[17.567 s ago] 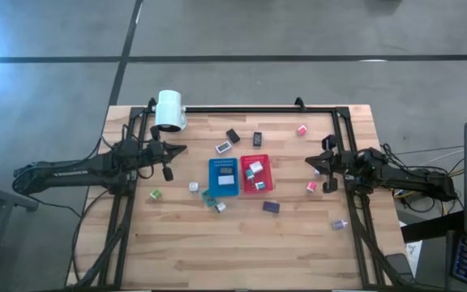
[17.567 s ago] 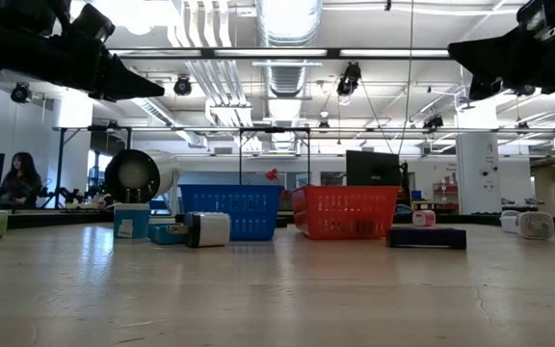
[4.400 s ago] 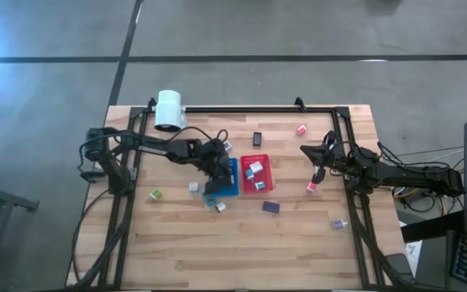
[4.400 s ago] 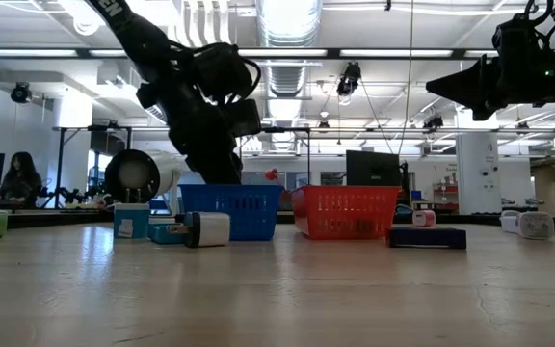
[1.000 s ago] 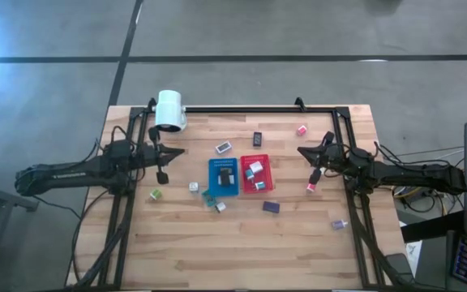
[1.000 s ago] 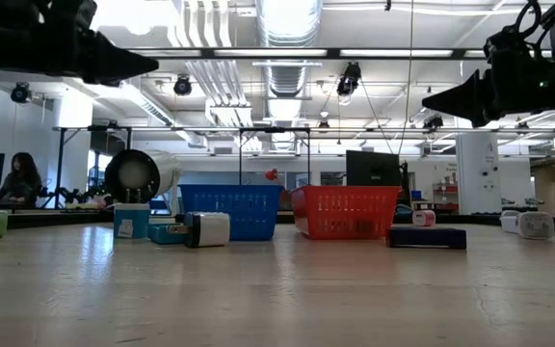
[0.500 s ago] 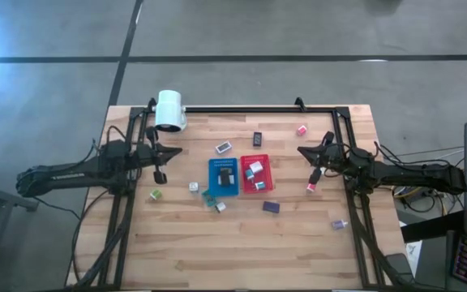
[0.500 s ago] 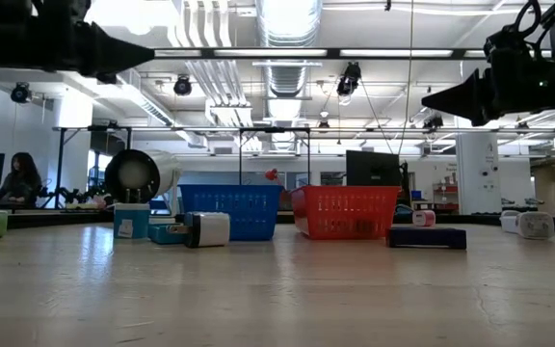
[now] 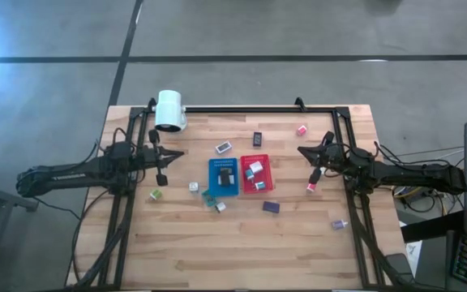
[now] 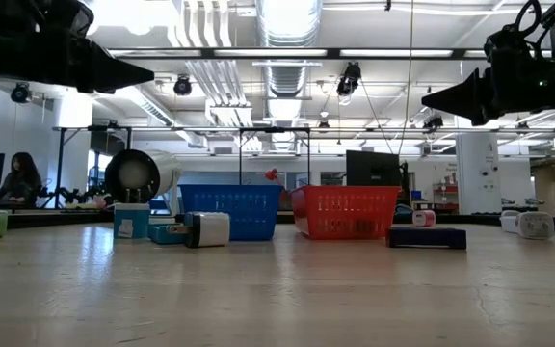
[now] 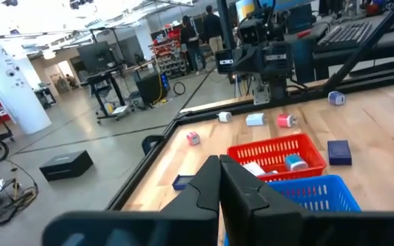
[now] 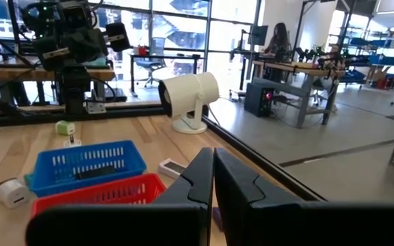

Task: Pick & Place Office items
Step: Put the top pink adaptor into the red bin

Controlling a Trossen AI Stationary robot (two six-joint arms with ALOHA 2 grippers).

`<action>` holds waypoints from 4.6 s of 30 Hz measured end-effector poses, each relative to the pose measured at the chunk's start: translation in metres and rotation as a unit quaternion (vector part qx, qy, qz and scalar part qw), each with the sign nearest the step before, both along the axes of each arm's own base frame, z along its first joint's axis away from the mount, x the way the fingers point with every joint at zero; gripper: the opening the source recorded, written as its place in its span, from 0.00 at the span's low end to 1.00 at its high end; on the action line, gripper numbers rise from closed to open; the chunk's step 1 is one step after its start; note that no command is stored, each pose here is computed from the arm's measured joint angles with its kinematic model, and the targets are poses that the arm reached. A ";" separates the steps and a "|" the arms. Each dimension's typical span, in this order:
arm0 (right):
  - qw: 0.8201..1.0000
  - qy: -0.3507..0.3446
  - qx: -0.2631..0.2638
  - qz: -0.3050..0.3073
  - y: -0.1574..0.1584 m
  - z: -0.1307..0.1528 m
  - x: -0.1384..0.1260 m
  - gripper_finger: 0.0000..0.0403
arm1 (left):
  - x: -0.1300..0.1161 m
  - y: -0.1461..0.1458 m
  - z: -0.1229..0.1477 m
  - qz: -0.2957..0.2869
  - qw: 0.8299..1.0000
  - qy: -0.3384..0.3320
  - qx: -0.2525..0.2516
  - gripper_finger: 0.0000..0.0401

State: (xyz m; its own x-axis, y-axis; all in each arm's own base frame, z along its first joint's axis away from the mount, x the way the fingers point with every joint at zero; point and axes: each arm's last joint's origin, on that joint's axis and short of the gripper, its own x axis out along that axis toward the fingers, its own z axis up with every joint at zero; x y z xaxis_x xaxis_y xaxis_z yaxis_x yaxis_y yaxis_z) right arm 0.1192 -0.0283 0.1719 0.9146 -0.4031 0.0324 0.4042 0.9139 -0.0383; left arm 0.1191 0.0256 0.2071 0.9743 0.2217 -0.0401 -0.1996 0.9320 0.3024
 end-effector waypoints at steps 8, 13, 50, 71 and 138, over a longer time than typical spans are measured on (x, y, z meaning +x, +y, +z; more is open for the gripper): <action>1.000 0.003 -0.006 0.000 0.000 0.000 0.000 0.02 | 0.000 0.000 0.000 0.001 1.000 -0.004 -0.017 0.04; 1.000 0.003 -0.006 0.000 0.000 0.000 0.000 0.02 | 0.000 0.000 0.000 0.001 1.000 -0.003 -0.014 0.04; 1.000 -0.015 0.011 0.011 0.001 0.002 0.000 0.02 | 0.000 0.000 0.001 0.000 1.000 -0.009 -0.006 0.03; 0.991 0.069 0.117 0.001 -0.001 0.029 0.007 0.02 | 0.000 0.000 0.001 0.002 1.000 -0.009 -0.005 0.03; 0.642 0.738 0.044 0.201 -0.210 0.016 0.091 0.61 | 0.007 0.002 -0.006 0.008 0.996 0.005 -0.088 0.03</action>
